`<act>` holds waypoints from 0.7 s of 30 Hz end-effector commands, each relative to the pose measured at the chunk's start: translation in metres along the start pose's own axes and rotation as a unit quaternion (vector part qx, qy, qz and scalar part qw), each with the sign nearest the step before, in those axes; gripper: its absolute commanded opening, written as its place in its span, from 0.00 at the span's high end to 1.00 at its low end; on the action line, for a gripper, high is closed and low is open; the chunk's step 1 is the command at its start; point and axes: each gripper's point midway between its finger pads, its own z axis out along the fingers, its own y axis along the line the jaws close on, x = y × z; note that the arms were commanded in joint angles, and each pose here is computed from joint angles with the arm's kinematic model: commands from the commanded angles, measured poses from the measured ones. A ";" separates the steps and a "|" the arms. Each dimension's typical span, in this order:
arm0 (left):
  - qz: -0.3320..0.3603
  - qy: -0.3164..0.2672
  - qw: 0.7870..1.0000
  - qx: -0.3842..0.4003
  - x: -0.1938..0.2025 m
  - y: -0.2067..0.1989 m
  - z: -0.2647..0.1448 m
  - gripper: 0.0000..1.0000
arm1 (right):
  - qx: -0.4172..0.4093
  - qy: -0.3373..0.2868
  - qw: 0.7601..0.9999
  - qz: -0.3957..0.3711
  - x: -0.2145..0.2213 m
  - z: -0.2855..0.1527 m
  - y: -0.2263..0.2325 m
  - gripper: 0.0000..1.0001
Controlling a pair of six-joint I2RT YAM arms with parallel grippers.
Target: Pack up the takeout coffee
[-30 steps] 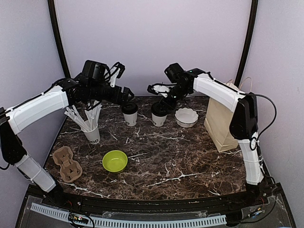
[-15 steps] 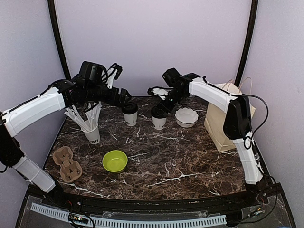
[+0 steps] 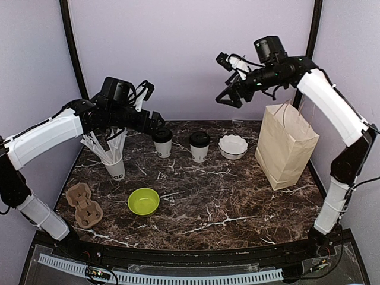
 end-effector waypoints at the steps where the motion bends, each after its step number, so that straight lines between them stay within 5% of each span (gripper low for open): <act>1: -0.004 -0.012 1.000 0.010 -0.012 -0.002 0.000 0.05 | -0.002 -0.033 0.999 -0.017 0.001 -0.053 -0.010 0.06; 7: -0.004 -0.005 1.000 0.024 -0.009 -0.007 0.006 0.06 | 0.088 -0.018 0.996 0.015 0.043 -0.118 -0.048 0.07; 14: -0.009 0.002 0.999 0.043 -0.009 -0.014 0.015 0.07 | 0.239 -0.011 0.964 0.119 0.099 -0.200 -0.099 0.03; 21: -0.011 0.006 0.998 0.061 -0.009 -0.021 0.026 0.08 | 0.233 -0.020 0.959 0.157 0.120 -0.222 -0.085 0.03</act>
